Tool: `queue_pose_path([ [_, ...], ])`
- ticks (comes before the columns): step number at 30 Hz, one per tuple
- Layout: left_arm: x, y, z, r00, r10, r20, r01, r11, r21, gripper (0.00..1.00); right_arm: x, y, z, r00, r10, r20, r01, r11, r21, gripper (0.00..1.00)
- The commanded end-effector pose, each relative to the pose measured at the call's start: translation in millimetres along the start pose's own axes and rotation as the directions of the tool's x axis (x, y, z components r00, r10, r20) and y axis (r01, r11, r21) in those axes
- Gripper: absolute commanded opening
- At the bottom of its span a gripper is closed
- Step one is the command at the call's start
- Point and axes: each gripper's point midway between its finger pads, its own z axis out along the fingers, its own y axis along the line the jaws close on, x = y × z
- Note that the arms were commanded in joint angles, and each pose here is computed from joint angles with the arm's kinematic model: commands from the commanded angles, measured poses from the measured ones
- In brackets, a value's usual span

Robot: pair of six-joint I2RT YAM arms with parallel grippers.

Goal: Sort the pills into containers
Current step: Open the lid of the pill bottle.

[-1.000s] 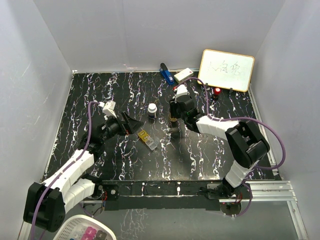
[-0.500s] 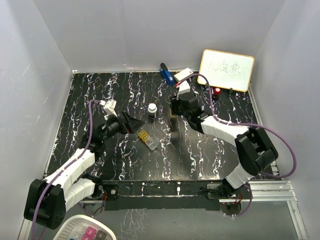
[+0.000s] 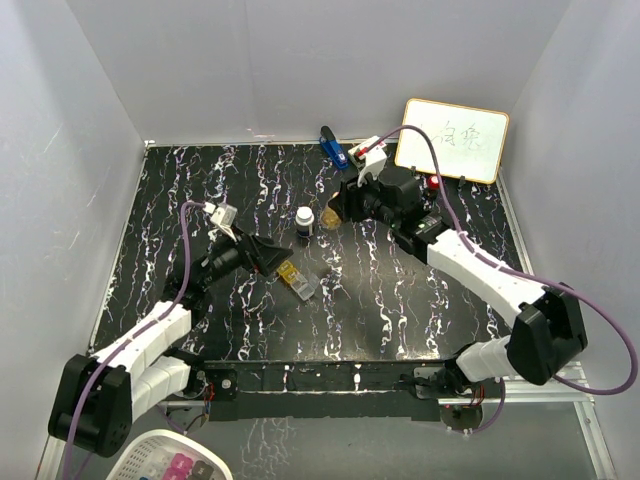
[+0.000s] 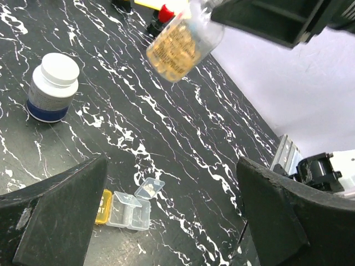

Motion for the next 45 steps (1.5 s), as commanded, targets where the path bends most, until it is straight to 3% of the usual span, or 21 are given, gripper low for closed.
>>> queue_pose_path([
  [1,-4,-19,-3,0.993,0.105,0.052,-0.110,0.987,0.118,0.99,-47,46,-26,0.997,0.035,0.063,-0.020,0.975,-0.220,0.00],
  [6,0,-33,-3,0.991,0.122,0.059,-0.132,0.966,0.222,0.99,-47,86,-40,0.998,0.049,0.025,-0.035,0.913,-0.406,0.00],
  [13,2,-51,-3,0.994,0.108,0.029,-0.111,0.940,0.323,0.99,-33,136,-47,0.999,-0.006,-0.035,-0.014,0.838,-0.546,0.00],
  [22,10,-70,-3,0.995,0.102,-0.019,-0.085,0.907,0.411,0.97,-23,163,-46,0.998,-0.034,-0.050,-0.002,0.806,-0.592,0.00],
  [27,13,-73,-3,0.994,0.102,-0.030,-0.080,0.903,0.421,0.82,-26,162,-45,0.999,-0.027,-0.033,0.003,0.812,-0.584,0.00],
  [34,13,-75,-5,0.994,0.110,-0.027,-0.089,0.902,0.422,0.84,-31,158,-43,1.000,-0.026,-0.007,0.017,0.828,-0.561,0.00],
  [40,18,-76,-5,0.993,0.111,-0.044,-0.081,0.899,0.431,0.56,-31,157,-40,1.000,-0.026,-0.009,0.016,0.833,-0.553,0.00],
  [45,14,-81,-6,0.992,0.123,-0.030,-0.097,0.890,0.446,0.39,-29,158,-38,1.000,-0.021,-0.016,0.009,0.831,-0.556,0.00],
])
